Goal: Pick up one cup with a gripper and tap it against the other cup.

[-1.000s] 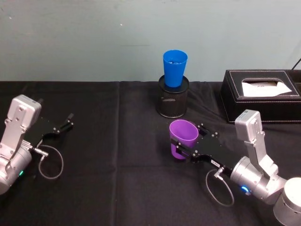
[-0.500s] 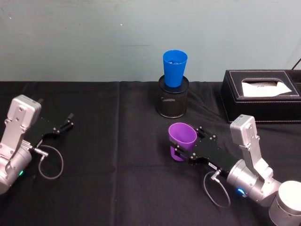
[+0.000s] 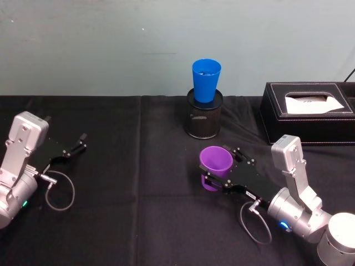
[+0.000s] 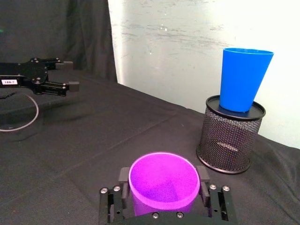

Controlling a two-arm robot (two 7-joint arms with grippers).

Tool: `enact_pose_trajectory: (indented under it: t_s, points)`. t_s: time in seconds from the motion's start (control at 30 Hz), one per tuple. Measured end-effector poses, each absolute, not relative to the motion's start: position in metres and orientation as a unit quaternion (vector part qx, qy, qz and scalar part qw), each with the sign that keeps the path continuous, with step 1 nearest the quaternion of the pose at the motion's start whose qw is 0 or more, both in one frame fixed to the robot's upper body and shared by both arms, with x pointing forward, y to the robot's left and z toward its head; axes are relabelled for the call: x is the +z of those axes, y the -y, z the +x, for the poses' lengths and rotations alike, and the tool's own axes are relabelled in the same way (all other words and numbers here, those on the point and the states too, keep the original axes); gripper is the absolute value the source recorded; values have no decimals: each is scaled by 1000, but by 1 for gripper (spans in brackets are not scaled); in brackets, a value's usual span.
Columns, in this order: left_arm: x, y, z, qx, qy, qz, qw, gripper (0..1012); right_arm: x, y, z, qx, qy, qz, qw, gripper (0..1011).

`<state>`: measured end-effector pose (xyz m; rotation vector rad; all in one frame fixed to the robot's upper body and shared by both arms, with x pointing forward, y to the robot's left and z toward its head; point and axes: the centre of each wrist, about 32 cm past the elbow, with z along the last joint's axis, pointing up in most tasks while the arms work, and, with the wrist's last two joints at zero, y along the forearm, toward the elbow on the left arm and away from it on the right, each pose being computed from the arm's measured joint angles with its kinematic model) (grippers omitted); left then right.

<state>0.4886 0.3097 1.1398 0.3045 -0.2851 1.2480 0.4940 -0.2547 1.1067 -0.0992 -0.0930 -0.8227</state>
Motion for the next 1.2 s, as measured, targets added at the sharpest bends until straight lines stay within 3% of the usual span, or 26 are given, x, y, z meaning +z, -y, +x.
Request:
enact_pose_trajectory:
  t_s: [0.1, 0.23, 0.83, 1.03, 1.2]
  points:
    - [1140, -310, 489, 580, 132, 141, 791, 1000, 1107, 255, 494, -399, 45, -48, 914, 940]
    - [1140, -310, 489, 580, 132, 141, 791, 1000, 1107, 255, 494, -399, 45, -48, 915, 1002]
    - [1140, -310, 489, 580, 132, 142, 791, 1000, 1133, 256, 490, -401, 63, 8, 914, 1003]
    - [1140, -310, 489, 580, 132, 141, 791, 1000, 1136, 257, 487, -453, 60, 21, 889, 1003]
    - [1140, -310, 489, 580, 132, 142, 791, 1000, 1131, 257, 487, -523, 57, 17, 850, 1003]
